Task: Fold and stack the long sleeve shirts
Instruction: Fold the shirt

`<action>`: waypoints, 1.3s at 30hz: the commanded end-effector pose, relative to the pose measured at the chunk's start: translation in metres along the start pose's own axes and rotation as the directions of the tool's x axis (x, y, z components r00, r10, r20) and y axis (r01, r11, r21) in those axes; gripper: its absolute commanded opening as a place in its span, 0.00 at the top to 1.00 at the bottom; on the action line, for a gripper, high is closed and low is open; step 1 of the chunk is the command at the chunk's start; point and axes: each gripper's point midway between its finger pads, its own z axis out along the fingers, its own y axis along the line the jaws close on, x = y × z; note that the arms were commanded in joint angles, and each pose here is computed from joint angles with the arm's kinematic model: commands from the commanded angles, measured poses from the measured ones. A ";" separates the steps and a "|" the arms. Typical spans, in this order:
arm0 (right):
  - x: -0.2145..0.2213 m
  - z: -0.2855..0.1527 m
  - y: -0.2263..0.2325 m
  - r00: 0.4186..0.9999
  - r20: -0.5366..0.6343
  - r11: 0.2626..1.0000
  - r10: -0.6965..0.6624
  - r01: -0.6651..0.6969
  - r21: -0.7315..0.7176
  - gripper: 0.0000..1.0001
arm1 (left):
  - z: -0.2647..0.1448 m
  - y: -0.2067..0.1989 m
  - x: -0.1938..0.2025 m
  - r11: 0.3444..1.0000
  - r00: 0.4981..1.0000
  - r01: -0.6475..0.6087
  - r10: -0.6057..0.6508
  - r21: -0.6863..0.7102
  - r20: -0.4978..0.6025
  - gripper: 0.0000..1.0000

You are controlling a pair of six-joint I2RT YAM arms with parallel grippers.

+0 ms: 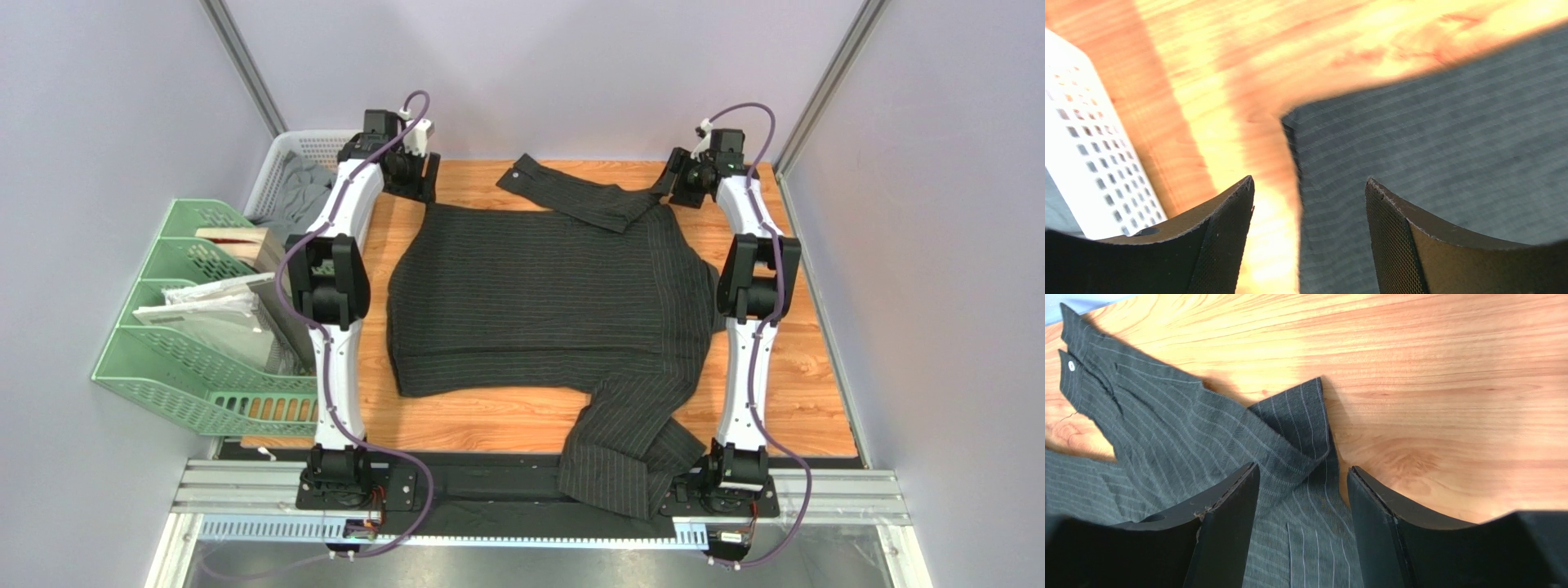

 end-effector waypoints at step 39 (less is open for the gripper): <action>-0.017 0.018 0.038 0.994 0.045 0.967 0.097 -0.083 -0.241 1.00 | 0.064 0.012 0.002 0.976 0.980 -0.199 0.199 0.085 0.012 0.53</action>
